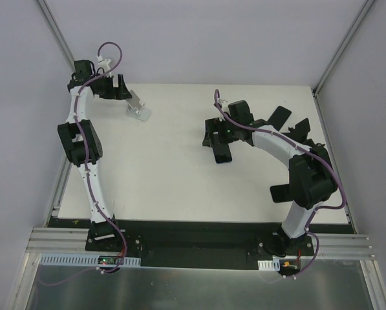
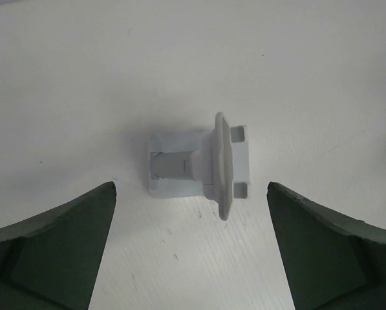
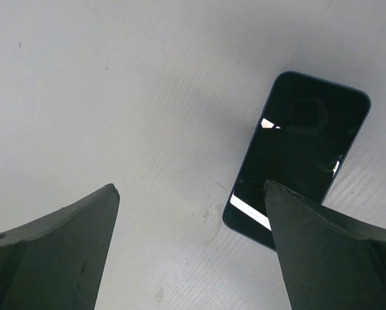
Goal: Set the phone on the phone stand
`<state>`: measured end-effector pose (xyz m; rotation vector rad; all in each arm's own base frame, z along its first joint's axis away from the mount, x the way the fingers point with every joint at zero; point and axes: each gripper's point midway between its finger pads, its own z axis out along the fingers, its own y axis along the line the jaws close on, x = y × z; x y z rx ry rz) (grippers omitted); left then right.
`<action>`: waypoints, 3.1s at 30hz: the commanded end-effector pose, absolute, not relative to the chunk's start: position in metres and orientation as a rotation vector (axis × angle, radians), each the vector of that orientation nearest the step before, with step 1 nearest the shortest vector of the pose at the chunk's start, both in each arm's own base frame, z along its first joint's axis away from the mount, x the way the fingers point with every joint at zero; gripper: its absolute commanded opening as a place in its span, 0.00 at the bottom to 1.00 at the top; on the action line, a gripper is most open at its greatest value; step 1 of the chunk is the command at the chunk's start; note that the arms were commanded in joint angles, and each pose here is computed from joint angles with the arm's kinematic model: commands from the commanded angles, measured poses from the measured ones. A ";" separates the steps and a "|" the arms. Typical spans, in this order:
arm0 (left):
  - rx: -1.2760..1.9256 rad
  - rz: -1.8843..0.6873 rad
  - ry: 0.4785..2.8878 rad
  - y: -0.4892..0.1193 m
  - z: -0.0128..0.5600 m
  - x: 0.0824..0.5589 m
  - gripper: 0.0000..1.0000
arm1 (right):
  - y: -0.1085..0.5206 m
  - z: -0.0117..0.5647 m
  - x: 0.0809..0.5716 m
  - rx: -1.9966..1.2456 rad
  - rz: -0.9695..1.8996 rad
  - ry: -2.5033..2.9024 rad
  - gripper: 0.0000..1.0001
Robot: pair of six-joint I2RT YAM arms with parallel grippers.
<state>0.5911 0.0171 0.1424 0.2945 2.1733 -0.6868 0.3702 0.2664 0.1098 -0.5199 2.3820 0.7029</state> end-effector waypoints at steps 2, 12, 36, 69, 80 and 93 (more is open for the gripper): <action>0.097 -0.406 2.061 0.040 0.243 0.600 0.99 | 0.253 0.117 0.383 -0.514 0.572 2.378 0.96; -0.295 -0.629 2.004 -0.047 0.298 0.480 0.99 | 0.206 0.082 0.391 -0.495 0.250 2.554 0.96; 0.165 -0.657 2.096 -0.158 0.251 0.366 0.98 | 0.220 0.052 0.398 -0.424 0.041 2.768 0.96; 0.155 -0.689 2.161 -0.166 0.227 0.369 0.99 | 0.225 0.022 0.404 -0.375 0.066 2.930 0.68; 0.163 -0.771 2.213 -0.178 0.213 0.370 0.98 | 0.247 0.035 0.398 -0.475 0.295 2.838 0.21; 0.112 -1.183 2.422 -0.225 0.163 0.364 0.78 | 0.284 0.070 0.387 -0.720 0.556 2.491 0.01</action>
